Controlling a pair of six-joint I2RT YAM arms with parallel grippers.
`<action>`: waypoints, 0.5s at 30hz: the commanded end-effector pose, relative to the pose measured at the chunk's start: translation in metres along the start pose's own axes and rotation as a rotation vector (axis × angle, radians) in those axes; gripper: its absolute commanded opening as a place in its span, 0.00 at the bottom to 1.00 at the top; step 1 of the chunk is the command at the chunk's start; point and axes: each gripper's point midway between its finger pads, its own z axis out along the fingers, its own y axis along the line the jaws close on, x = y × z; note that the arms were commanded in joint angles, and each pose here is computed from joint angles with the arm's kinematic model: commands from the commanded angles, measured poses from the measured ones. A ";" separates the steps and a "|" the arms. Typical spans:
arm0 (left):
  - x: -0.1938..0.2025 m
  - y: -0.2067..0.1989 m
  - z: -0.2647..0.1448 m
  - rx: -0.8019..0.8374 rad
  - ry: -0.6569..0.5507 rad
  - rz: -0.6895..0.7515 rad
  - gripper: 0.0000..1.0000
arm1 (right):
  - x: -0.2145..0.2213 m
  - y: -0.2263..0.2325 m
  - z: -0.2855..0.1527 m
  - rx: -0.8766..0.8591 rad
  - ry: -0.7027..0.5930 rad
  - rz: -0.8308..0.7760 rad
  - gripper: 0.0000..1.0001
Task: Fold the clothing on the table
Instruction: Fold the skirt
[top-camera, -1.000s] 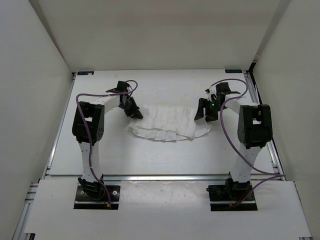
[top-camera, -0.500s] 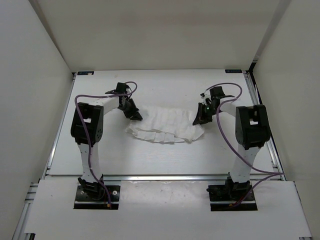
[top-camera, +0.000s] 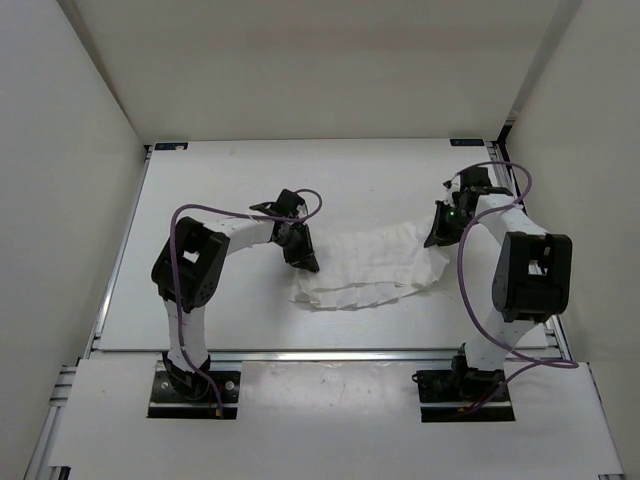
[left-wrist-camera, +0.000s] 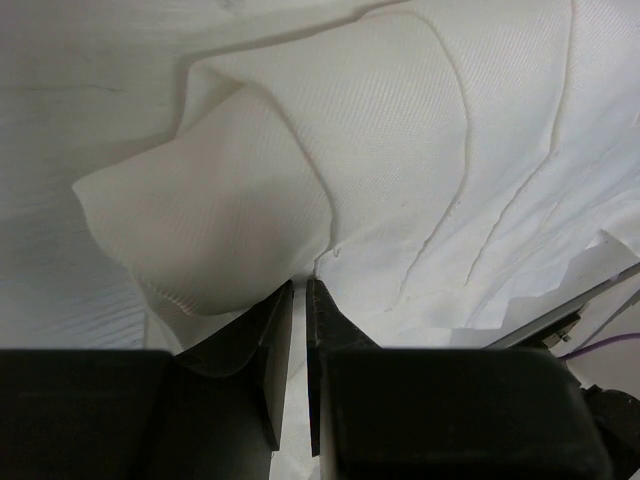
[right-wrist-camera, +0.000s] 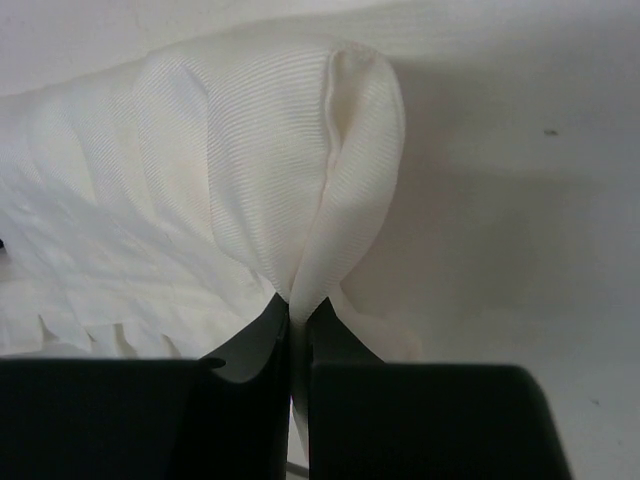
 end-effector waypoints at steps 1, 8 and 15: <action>0.001 0.000 -0.007 -0.007 -0.025 0.009 0.23 | -0.009 0.005 -0.034 0.055 -0.052 -0.056 0.00; -0.016 0.003 -0.016 0.005 -0.069 -0.021 0.22 | -0.016 0.114 -0.065 -0.116 -0.111 -0.286 0.00; -0.021 0.010 -0.018 0.003 -0.076 -0.048 0.23 | 0.004 0.212 -0.046 -0.369 -0.010 -0.380 0.00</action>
